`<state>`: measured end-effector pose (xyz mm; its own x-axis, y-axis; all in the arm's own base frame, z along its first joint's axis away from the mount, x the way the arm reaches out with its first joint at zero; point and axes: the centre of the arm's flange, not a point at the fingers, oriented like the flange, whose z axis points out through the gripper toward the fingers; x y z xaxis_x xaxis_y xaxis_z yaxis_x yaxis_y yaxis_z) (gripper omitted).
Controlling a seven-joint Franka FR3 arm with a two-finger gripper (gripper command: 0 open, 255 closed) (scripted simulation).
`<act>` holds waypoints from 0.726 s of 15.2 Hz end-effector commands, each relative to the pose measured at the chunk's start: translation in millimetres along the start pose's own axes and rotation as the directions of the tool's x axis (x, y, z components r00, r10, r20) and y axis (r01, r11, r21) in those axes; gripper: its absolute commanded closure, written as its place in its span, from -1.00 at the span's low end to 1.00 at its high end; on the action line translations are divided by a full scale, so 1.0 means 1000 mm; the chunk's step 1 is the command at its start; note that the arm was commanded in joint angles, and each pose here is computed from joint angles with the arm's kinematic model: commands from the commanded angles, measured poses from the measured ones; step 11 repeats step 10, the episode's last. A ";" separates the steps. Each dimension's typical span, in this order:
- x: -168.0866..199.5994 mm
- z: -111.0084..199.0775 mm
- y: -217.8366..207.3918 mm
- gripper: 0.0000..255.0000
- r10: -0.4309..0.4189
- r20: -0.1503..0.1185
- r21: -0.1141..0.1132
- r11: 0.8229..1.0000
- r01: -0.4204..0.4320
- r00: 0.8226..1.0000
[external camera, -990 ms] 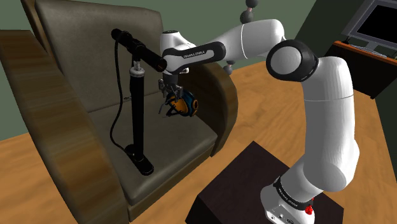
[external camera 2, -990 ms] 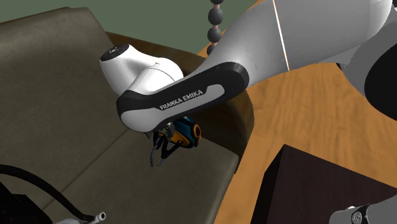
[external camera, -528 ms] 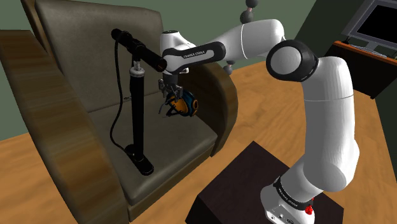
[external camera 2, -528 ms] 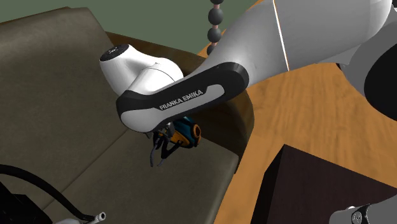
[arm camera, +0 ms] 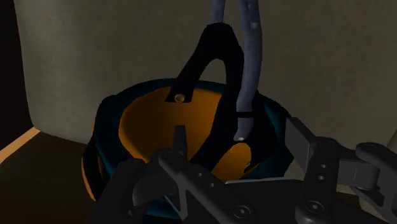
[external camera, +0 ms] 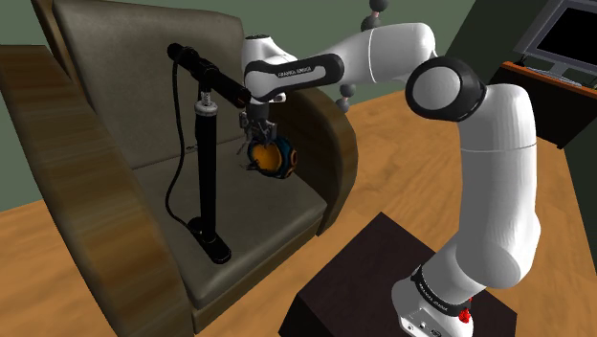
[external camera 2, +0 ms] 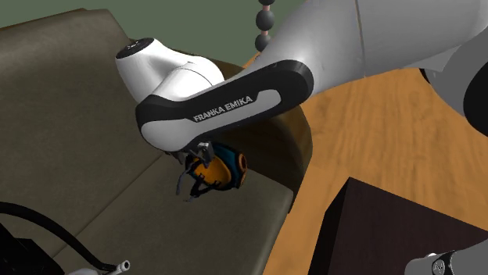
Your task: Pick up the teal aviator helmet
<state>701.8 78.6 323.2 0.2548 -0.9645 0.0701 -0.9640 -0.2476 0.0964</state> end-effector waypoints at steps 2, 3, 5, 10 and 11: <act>0.001 -0.018 0.001 1.00 0.000 0.000 0.002 1.000 0.000 1.000; 0.001 -0.023 0.002 1.00 0.000 0.000 0.002 1.000 0.000 1.000; 0.002 -0.034 0.003 1.00 0.000 0.000 0.002 1.000 0.000 1.000; 0.003 -0.050 0.004 1.00 0.000 0.000 0.002 1.000 0.000 1.000; 0.003 -0.050 0.004 1.00 0.000 0.000 0.002 1.000 0.000 1.000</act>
